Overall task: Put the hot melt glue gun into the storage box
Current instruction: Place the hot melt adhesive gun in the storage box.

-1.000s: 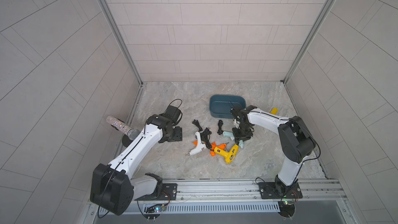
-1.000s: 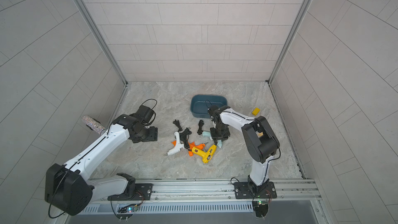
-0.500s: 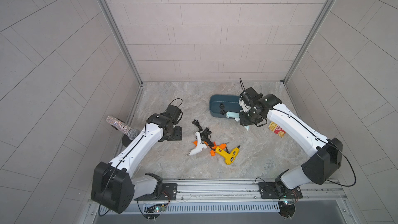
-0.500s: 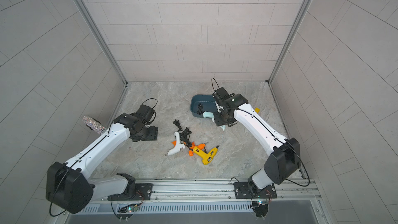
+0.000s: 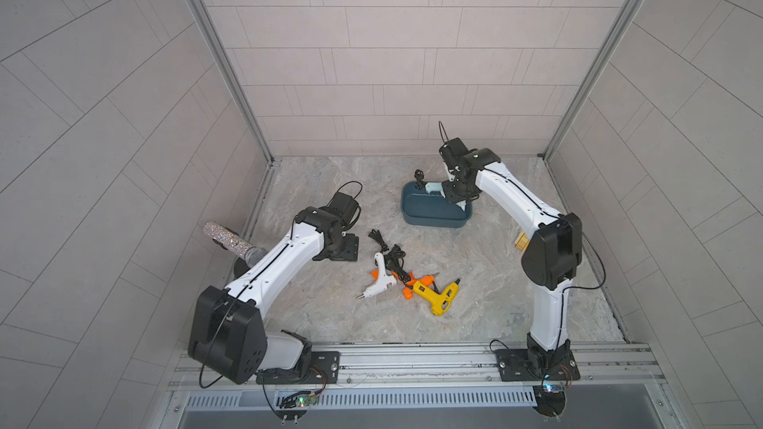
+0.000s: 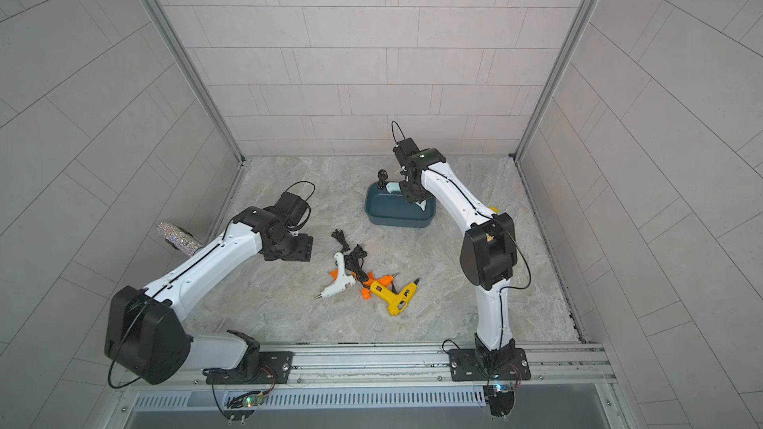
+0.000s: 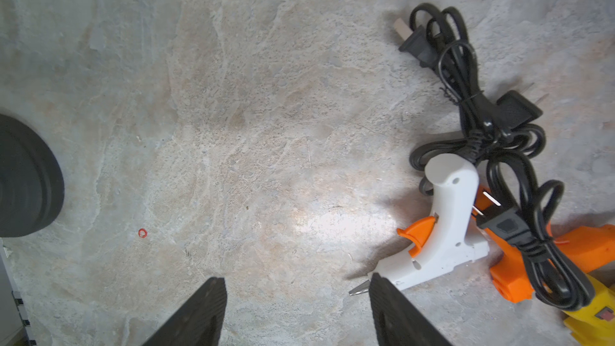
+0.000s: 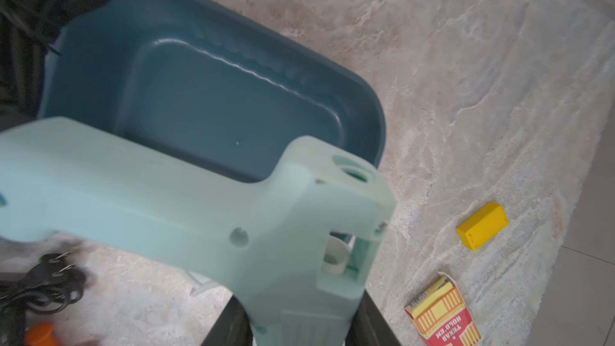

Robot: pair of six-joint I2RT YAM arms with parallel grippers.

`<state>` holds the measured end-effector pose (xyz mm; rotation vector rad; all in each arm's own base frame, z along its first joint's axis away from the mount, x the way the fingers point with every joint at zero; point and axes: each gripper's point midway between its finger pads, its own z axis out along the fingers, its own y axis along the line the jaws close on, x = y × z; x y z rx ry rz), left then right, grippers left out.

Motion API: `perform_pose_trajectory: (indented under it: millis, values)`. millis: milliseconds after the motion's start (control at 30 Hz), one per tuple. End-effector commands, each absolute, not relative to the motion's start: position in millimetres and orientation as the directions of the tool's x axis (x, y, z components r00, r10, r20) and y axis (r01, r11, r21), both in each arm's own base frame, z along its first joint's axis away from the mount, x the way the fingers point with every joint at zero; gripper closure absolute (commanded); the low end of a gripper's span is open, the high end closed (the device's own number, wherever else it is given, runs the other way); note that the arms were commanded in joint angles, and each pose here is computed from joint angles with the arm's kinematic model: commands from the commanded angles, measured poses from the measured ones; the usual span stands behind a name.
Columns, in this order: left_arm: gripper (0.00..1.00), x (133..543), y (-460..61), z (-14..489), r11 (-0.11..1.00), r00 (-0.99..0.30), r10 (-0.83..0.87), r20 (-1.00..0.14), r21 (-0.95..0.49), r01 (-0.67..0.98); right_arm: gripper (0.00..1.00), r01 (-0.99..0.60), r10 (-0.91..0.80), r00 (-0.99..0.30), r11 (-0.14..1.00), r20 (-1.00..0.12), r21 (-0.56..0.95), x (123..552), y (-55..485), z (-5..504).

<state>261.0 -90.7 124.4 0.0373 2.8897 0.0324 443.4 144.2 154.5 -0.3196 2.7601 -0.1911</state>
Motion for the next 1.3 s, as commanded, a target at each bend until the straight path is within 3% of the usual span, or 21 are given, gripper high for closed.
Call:
perform_pose_trajectory:
  millis: [0,367,500,667,800,1033,1167,1267]
  values:
    - [0.24,263,-88,134,0.996,-0.962,0.069,-0.266,0.064,0.054,0.95,-0.217,-0.274,-0.907,0.955,-0.320,-0.203,451,145,147]
    - [0.22,260,-80,137,0.991,-0.955,0.104,-0.276,0.108,0.077,0.96,-0.178,-0.215,-0.962,0.961,-0.168,-0.209,469,130,68]
    - [0.22,260,-78,136,0.990,-0.956,0.111,-0.273,0.119,0.081,0.85,-0.178,-0.206,-0.970,0.964,-0.128,-0.196,465,130,54]
    - [0.20,262,-78,137,0.989,-0.956,0.114,-0.271,0.126,0.082,0.48,-0.167,-0.196,-0.965,0.971,-0.173,-0.171,465,133,78]
    - [0.20,263,-79,138,0.989,-0.957,0.114,-0.267,0.125,0.084,0.34,-0.134,-0.177,-0.949,0.976,-0.260,-0.174,460,127,128]
    - [0.20,255,-82,133,0.991,-0.966,0.110,-0.232,0.106,0.087,0.32,-0.083,-0.130,-0.910,0.988,-0.394,-0.133,418,115,202]
    - [0.20,247,-92,127,0.989,-0.969,0.134,-0.207,0.091,0.118,0.32,-0.090,-0.119,-0.916,0.992,-0.384,-0.091,378,117,203]
    - [0.21,239,-98,121,0.989,-0.974,0.137,-0.181,0.078,0.125,0.32,-0.089,-0.098,-0.944,0.995,-0.316,-0.042,342,121,189]
